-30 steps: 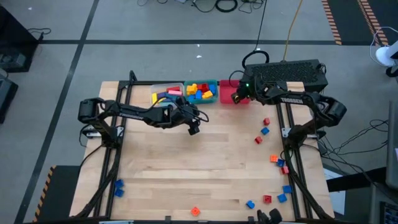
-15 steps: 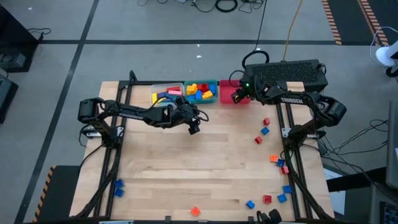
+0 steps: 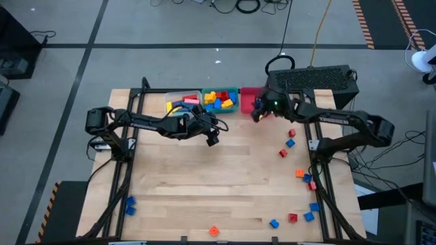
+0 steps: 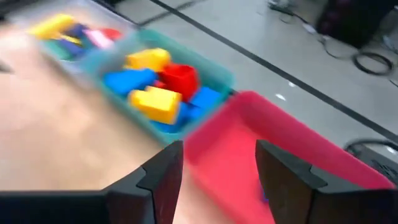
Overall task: Sort blocks by size
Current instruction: Put the blue 4 stud game piece into the red bin
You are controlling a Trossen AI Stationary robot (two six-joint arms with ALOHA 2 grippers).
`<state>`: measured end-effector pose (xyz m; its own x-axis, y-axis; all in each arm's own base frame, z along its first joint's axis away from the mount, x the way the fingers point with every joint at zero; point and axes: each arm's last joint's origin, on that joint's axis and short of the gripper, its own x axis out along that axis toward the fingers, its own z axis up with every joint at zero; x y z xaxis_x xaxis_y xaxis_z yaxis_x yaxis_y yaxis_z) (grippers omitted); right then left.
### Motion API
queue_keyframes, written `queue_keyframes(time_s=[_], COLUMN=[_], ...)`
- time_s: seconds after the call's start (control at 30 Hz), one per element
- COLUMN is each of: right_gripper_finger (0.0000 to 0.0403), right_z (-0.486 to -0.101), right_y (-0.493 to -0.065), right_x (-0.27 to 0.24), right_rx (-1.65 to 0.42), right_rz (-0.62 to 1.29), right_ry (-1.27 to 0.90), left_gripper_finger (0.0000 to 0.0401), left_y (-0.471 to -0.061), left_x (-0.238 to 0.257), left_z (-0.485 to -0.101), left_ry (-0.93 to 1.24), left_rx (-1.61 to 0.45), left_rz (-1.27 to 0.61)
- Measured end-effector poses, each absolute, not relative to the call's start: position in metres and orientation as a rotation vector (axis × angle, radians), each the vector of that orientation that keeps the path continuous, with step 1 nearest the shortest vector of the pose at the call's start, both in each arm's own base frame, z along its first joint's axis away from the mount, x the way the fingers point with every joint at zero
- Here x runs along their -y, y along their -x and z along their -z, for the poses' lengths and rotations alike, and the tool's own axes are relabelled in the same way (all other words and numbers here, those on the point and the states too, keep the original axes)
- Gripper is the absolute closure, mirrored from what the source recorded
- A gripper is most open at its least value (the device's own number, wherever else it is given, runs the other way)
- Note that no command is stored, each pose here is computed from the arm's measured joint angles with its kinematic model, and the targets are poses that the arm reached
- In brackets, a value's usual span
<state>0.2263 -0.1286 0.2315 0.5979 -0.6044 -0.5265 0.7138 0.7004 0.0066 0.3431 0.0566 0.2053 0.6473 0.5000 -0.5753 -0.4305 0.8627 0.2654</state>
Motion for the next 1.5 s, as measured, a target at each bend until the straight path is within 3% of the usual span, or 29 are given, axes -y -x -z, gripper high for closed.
queue_keyframes(time_s=[0.27, 0.47, 0.73, 0.97, 1.17, 1.5], right_gripper_finger=[0.0218, 0.0218, 0.0218, 0.0218, 0.0218, 0.0218], right_z=[-0.233, -0.229, -0.230, -0.229, -0.216, -0.200], right_y=[-0.243, -0.252, -0.252, -0.250, -0.245, -0.238], right_x=[0.072, 0.026, -0.012, -0.029, -0.033, -0.032], right_rx=[-0.559, -0.607, -0.593, -0.589, -0.612, -0.653], right_rz=[0.503, 0.317, 0.319, 0.270, 0.322, 0.342], right_ry=[-0.251, -0.218, -0.112, -0.102, -0.066, -0.098], left_gripper_finger=[0.0102, 0.0102, 0.0102, 0.0102, 0.0102, 0.0102], left_y=[-0.343, -0.336, -0.304, -0.272, -0.240, -0.211], left_x=[-0.056, -0.040, -0.007, 0.039, 0.079, 0.136], left_z=[-0.203, -0.196, -0.189, -0.183, -0.184, -0.185], left_ry=[-0.008, 0.012, 0.075, 0.264, 0.429, 0.444], left_rx=[-0.680, -0.801, -1.098, -1.429, -1.706, -1.848], left_rz=[-0.548, -0.458, -0.459, -0.337, -0.365, -0.270])
